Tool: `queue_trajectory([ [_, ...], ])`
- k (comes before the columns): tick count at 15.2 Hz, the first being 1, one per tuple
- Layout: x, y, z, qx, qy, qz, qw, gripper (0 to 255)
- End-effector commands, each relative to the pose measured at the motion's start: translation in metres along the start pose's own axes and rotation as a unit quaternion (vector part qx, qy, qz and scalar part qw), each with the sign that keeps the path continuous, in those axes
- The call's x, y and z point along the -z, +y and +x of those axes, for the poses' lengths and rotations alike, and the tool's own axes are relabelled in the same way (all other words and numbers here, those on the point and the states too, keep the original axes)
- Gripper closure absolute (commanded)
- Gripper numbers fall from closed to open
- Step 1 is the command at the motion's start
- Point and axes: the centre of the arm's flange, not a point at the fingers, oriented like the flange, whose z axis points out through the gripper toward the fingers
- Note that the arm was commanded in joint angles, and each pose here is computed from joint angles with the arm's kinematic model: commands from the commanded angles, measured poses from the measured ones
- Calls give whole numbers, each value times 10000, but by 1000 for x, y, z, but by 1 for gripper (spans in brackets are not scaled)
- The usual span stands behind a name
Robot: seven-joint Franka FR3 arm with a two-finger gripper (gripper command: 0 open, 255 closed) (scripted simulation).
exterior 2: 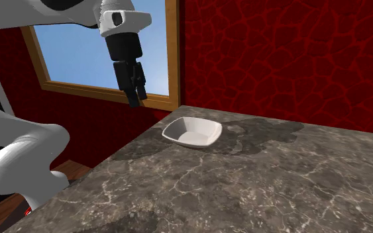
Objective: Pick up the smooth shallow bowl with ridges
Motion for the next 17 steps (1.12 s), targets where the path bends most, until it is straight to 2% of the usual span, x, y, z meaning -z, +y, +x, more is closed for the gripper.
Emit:
queue_trajectory([
  [1, 0, 0, 0, 0, 0, 0, 10000, 0],
  [9, -38, -83, 57, -680, -403, 129, 9968, 0],
  [17, -78, -160, 121, -1357, -804, 257, 9872, 0],
])
